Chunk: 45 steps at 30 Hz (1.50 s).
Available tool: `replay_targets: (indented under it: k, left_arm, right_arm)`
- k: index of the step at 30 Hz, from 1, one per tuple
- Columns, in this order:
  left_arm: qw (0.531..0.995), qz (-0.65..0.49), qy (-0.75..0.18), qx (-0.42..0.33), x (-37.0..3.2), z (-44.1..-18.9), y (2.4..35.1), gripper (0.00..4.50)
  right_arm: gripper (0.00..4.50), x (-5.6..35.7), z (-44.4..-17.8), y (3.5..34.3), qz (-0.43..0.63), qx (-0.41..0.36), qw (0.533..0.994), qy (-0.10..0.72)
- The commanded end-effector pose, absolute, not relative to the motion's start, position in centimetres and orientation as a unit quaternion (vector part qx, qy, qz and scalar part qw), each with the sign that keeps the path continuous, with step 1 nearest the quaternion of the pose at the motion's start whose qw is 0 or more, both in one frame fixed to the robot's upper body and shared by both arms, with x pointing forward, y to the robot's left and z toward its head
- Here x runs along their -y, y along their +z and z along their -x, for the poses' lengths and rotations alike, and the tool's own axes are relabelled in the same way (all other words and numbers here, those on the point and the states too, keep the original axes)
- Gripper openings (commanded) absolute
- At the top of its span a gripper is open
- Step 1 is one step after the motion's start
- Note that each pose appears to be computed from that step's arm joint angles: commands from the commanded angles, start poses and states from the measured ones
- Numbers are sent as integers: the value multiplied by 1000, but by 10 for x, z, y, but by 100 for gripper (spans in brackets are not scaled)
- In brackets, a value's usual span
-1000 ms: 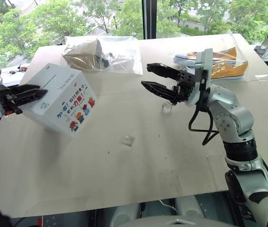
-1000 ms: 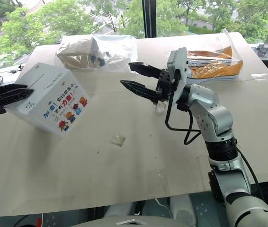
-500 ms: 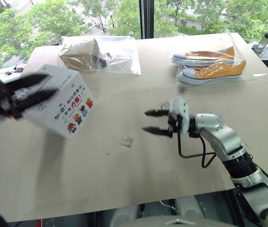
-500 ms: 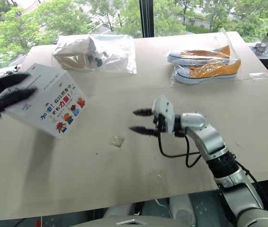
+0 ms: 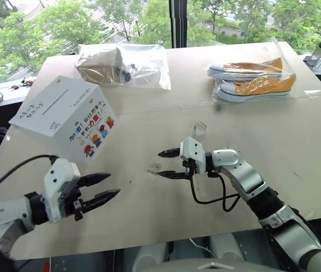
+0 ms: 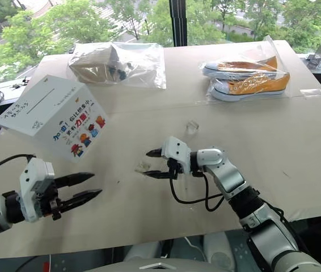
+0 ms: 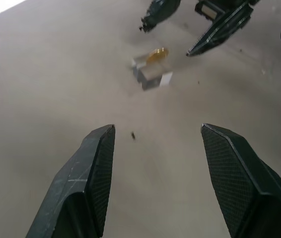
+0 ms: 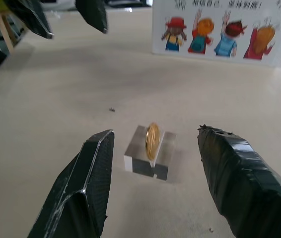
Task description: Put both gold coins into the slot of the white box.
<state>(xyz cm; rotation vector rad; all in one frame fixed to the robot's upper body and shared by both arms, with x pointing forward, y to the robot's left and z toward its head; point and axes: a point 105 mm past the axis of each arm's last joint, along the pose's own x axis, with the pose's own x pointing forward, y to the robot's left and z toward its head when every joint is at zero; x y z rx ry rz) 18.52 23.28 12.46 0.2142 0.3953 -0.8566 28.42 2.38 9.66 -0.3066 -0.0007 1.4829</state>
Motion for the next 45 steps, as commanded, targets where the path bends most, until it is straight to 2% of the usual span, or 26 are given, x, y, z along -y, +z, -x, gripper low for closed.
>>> replay_targets:
  k: [1, 4, 7, 8, 9, 10, 12, 18, 23, 30, 36, 43, 44, 45]
  left_arm:
    - [877, -132, -421, -189, -233, -183, 131, 277]
    - [876, -138, -421, -190, -233, -185, 132, 277]
    - [875, -140, -422, -189, -233, -187, 132, 281]
    - [875, -141, -423, -188, -233, -187, 133, 281]
    - [875, -141, -423, -187, -233, -188, 133, 281]
    - [876, -142, -422, -187, -233, -189, 133, 281]
    - [876, -143, -422, -185, -233, -190, 134, 281]
    - [879, -144, -417, -183, -234, -192, 135, 281]
    - [893, -107, -414, -140, -226, -195, 146, 281]
    - [916, 53, -398, 17, -207, -212, 188, 281]
    - [893, 170, -406, 98, -182, -221, 213, 281]
    - [848, 241, -453, 130, -149, -219, 226, 281]
    - [847, 244, -454, 130, -149, -219, 226, 229]
    - [847, 245, -453, 130, -149, -219, 226, 202]
  right_arm:
    - [290, -31, -285, 105, 146, 19, 728, 669]
    - [290, -35, -284, 104, 147, 20, 727, 671]
    - [208, -38, -283, 105, 153, 23, 723, 673]
    - [126, -38, -283, 105, 156, 24, 721, 675]
    - [119, -39, -283, 105, 158, 25, 720, 676]
    - [66, -40, -283, 105, 158, 23, 720, 675]
    - [9, -41, -283, 103, 163, 16, 716, 679]
    - [9, -41, -286, 103, 167, 13, 713, 681]
    - [9, -41, -287, 123, 93, 24, 726, 681]
    - [9, -38, -273, 177, -95, 41, 696, 710]
    - [9, -40, -261, 207, -173, 48, 657, 732]
    - [9, -44, -256, 223, -209, 47, 637, 740]
    - [0, -44, -255, 225, -212, 48, 635, 741]
    - [0, -43, -254, 227, -216, 47, 633, 742]
